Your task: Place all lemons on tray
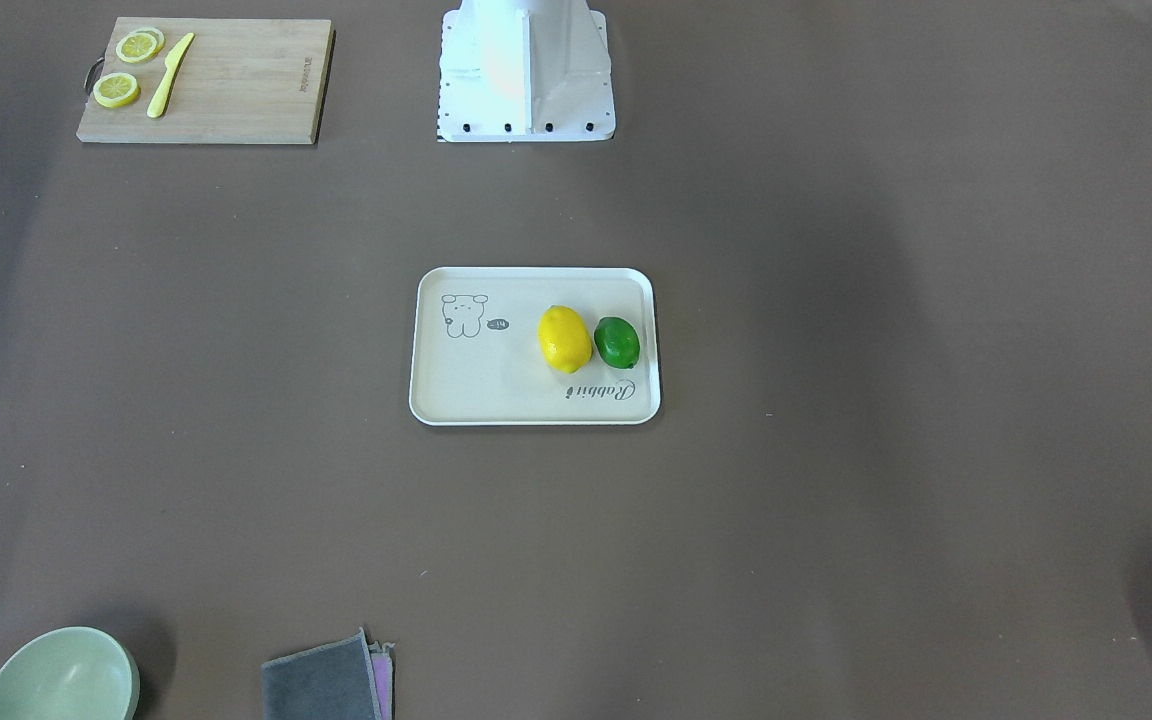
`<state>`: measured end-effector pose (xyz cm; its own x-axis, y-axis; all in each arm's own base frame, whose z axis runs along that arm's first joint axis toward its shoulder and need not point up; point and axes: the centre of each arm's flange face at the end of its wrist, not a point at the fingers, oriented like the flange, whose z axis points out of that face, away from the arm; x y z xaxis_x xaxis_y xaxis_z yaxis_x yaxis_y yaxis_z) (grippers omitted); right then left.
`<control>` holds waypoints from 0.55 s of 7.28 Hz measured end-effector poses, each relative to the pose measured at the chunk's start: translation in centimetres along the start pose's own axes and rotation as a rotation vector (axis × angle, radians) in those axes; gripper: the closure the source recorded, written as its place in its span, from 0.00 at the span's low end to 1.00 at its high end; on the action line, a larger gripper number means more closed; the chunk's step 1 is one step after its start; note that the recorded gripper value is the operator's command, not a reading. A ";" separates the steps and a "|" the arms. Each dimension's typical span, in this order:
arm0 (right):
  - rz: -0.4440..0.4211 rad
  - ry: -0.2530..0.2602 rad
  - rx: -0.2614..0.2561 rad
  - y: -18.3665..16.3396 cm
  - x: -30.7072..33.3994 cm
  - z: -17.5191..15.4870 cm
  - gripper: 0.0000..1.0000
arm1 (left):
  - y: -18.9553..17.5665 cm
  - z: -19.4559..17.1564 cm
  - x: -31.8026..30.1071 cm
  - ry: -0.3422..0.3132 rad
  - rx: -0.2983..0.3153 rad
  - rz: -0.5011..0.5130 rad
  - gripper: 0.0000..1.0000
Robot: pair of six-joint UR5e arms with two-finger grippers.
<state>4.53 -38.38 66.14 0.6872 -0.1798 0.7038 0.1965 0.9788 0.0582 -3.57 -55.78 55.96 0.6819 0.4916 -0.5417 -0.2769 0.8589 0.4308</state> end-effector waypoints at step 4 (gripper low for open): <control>-0.004 -0.003 0.003 -0.1 -0.1 -0.1 0.00 | 13.2 -0.1 -3.0 -0.014 -0.046 -0.199 0.01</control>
<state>4.52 -38.43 65.96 0.6846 -0.1836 0.7055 0.1971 0.9783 0.0633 -9.36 -45.91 63.15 0.7352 0.3099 -0.6029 -0.1661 0.9446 0.2829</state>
